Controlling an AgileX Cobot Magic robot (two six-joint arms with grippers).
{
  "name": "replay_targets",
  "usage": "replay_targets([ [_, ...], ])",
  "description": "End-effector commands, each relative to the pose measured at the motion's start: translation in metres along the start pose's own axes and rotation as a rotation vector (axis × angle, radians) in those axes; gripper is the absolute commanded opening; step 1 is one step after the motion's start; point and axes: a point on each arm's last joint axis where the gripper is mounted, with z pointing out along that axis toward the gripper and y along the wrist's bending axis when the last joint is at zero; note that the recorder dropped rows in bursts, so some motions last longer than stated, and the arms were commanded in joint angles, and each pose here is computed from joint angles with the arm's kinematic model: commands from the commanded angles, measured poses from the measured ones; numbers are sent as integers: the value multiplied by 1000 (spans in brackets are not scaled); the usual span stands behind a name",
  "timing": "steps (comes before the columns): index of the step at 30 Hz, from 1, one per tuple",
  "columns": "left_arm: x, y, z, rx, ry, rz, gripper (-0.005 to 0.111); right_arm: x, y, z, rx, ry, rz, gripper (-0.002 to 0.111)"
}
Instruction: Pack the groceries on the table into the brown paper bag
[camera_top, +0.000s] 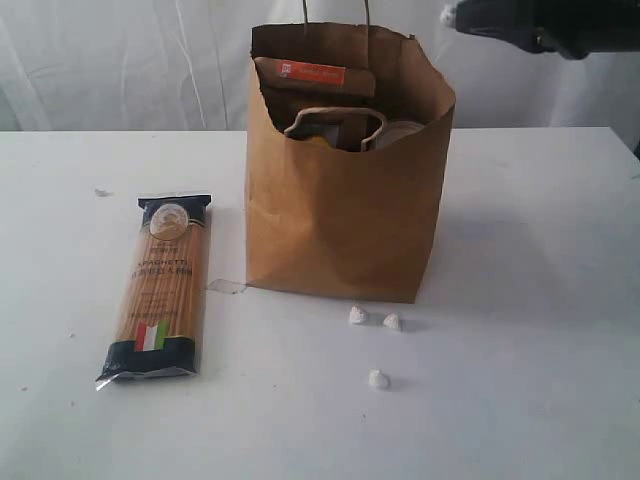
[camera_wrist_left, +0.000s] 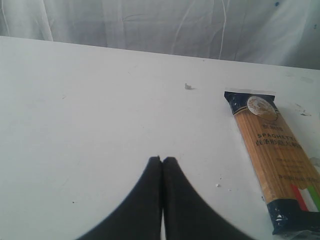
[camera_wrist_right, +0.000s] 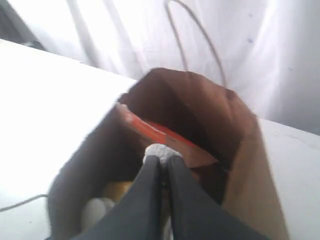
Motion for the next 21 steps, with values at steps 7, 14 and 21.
replay_targets([
  [7,1,0,0,-4,2,2,0,5,11,12,-147,-1,-35,0],
  [14,1,0,0,-4,2,2,0,19,8,31,-200,45,-22,5],
  [21,1,0,0,-4,2,2,0,20,5,33,-195,42,-8,26],
])
